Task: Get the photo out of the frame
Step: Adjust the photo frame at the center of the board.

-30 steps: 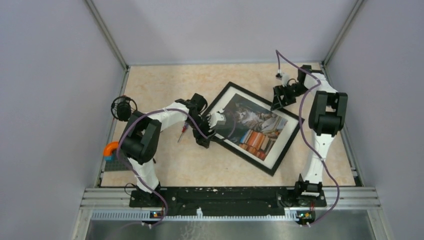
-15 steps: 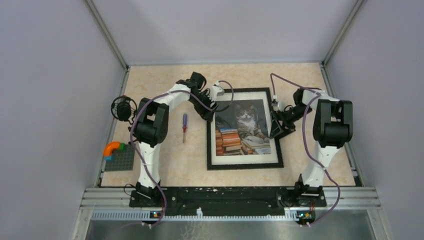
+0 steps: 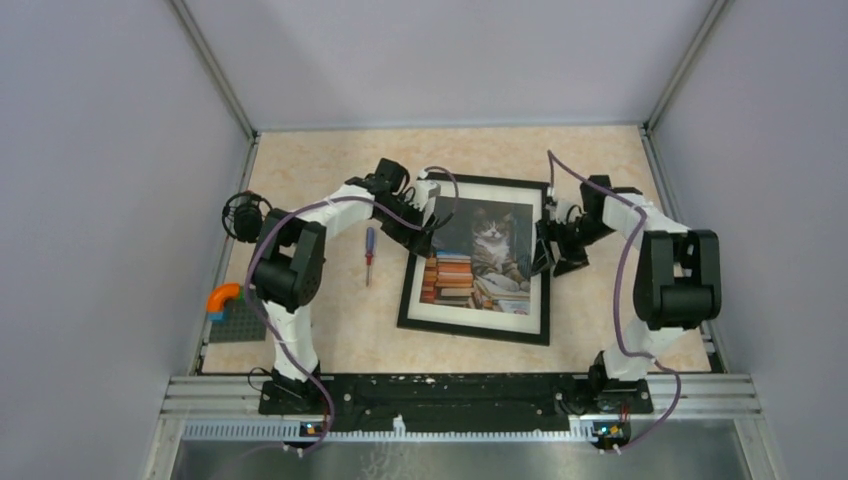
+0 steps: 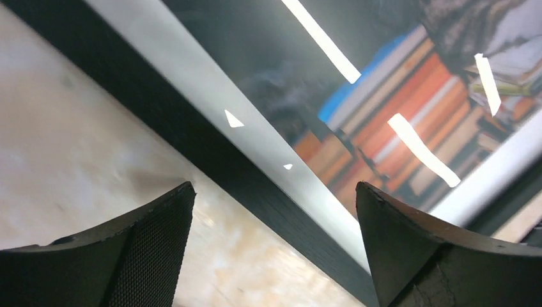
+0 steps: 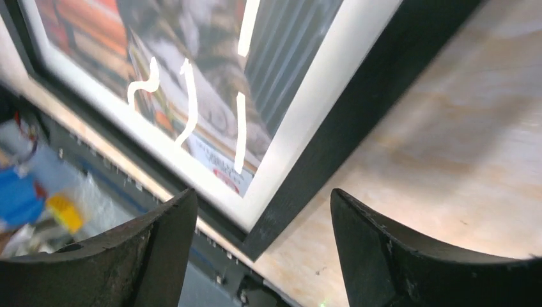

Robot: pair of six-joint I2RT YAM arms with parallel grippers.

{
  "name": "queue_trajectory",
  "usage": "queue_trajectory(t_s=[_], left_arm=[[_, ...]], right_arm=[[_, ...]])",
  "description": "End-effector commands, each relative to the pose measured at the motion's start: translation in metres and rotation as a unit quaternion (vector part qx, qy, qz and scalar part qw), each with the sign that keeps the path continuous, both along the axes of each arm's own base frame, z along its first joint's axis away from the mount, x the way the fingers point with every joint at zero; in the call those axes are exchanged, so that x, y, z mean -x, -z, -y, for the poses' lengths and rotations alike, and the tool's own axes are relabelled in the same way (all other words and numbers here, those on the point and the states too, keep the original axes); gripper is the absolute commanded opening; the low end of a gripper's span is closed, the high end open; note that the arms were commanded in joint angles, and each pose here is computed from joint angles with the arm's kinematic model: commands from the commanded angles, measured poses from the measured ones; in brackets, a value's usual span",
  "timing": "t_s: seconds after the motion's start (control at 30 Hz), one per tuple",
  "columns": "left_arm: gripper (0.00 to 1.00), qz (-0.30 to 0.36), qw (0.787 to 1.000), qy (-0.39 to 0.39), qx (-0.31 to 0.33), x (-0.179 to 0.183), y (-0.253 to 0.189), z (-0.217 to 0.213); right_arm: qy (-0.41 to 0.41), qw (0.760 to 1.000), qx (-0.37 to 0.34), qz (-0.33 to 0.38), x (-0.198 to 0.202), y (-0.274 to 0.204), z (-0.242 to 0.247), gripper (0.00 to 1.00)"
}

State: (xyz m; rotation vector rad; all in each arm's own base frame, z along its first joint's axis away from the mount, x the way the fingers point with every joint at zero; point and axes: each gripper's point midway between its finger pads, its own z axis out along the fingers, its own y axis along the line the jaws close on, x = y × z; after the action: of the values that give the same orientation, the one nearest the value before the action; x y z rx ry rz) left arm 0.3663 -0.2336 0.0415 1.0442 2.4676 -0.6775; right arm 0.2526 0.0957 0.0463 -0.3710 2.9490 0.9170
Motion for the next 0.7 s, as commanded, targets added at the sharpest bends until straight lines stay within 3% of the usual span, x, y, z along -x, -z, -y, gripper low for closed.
queue_trajectory(t_s=[0.0, 0.13, 0.33, 0.67], left_arm=[[0.99, -0.012, 0.987, -0.156, 0.041, 0.008, -0.042, -0.001], [0.99, 0.003, 0.97, -0.245, 0.007, 0.0, -0.039, -0.022], [0.99, -0.006, 0.969, -0.243, -0.041, -0.021, -0.016, -0.023], [0.99, 0.077, 0.972, -0.213, -0.068, -0.059, 0.001, -0.01]], right_arm=[[0.111, 0.981, 0.042, 0.15, -0.061, -0.045, 0.004, 0.75], [0.152, 0.965, 0.122, 0.176, -0.075, -0.043, 0.013, 0.75], [0.171, 0.957, 0.148, 0.181, -0.083, -0.023, 0.008, 0.74], [0.172, 0.938, 0.225, 0.199, -0.122, 0.003, 0.031, 0.62]])
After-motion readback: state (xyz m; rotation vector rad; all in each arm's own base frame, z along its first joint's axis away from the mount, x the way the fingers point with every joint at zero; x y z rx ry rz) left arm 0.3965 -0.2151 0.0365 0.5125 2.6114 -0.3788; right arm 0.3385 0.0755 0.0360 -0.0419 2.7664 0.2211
